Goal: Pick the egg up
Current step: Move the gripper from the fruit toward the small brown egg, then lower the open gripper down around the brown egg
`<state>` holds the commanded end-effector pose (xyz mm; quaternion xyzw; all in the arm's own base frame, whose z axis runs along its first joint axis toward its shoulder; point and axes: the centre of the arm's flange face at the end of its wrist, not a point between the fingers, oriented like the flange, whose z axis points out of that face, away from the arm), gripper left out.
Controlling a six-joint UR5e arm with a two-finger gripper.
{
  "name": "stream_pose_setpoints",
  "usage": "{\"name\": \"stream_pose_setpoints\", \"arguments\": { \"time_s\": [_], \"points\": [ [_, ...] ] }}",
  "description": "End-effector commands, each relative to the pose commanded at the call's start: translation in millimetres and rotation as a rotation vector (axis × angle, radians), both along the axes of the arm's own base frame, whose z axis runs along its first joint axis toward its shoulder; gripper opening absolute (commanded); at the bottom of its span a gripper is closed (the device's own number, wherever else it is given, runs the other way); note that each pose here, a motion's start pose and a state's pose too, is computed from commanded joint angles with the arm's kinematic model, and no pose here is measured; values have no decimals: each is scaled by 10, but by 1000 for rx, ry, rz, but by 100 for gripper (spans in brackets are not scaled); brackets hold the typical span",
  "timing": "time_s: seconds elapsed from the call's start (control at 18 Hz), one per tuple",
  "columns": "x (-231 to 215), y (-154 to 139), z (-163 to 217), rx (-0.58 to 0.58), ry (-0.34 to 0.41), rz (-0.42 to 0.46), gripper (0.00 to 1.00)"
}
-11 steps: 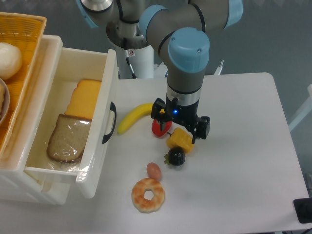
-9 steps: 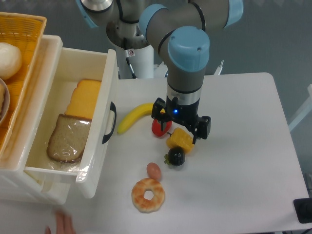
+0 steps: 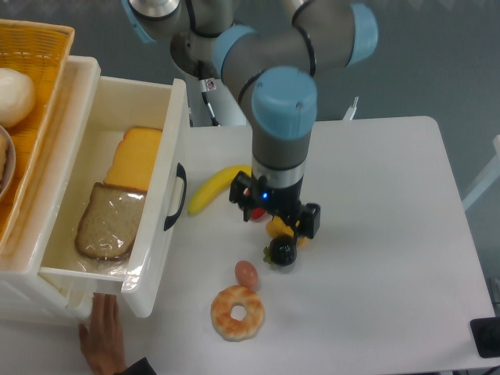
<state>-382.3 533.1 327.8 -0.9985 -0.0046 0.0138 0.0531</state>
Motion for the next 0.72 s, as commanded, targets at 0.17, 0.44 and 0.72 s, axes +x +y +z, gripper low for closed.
{"name": "stream_pose_setpoints", "arguments": {
  "time_s": [0.17, 0.44, 0.72],
  "points": [
    [43, 151, -338, -20, -26, -3, 100],
    [80, 255, -621, -47, -55, -9, 100],
    [57, 280, -958, -85, -104, 153, 100]
  ]
}}
